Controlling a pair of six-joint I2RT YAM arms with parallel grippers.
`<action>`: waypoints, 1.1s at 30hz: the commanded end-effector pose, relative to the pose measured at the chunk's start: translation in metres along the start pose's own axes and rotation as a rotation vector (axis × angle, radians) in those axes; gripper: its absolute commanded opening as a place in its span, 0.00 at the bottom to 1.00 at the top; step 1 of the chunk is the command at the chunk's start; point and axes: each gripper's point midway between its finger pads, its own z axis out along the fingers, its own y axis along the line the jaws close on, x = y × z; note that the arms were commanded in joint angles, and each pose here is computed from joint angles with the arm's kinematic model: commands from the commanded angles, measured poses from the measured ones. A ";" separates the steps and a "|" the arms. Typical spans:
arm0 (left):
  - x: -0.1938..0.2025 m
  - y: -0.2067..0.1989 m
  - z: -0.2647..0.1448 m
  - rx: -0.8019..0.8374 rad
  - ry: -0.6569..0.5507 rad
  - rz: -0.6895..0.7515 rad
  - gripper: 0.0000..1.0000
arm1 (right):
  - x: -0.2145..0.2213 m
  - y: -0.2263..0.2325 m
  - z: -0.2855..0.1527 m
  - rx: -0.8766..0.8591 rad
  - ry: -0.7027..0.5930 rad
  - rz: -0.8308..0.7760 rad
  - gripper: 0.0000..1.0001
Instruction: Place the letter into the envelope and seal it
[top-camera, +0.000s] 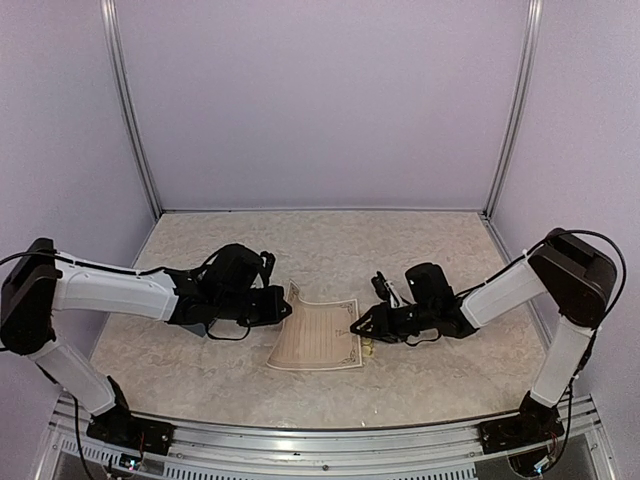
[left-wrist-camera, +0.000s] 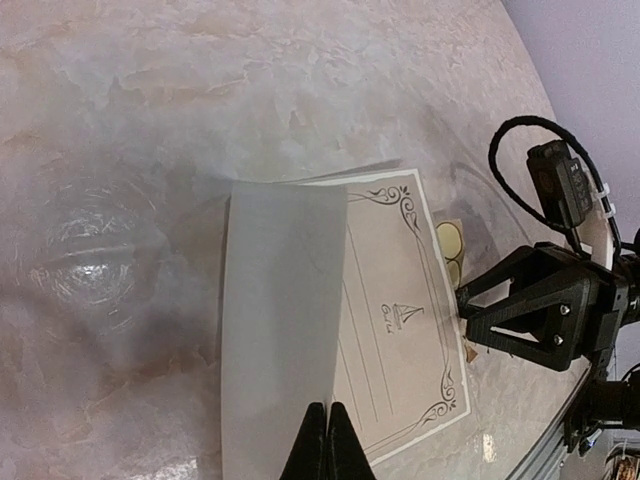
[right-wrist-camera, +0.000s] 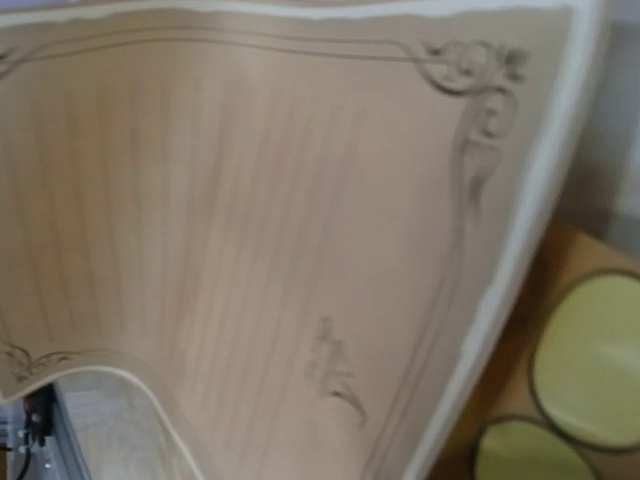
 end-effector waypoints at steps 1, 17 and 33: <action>-0.011 -0.030 0.010 0.106 -0.038 -0.050 0.00 | -0.001 0.004 0.003 -0.050 -0.001 0.003 0.35; -0.002 -0.060 0.051 0.231 -0.052 -0.180 0.00 | 0.001 0.003 0.019 -0.075 -0.013 0.046 0.33; 0.002 -0.061 0.091 0.194 -0.106 -0.226 0.00 | -0.003 0.012 0.026 -0.092 -0.023 0.028 0.38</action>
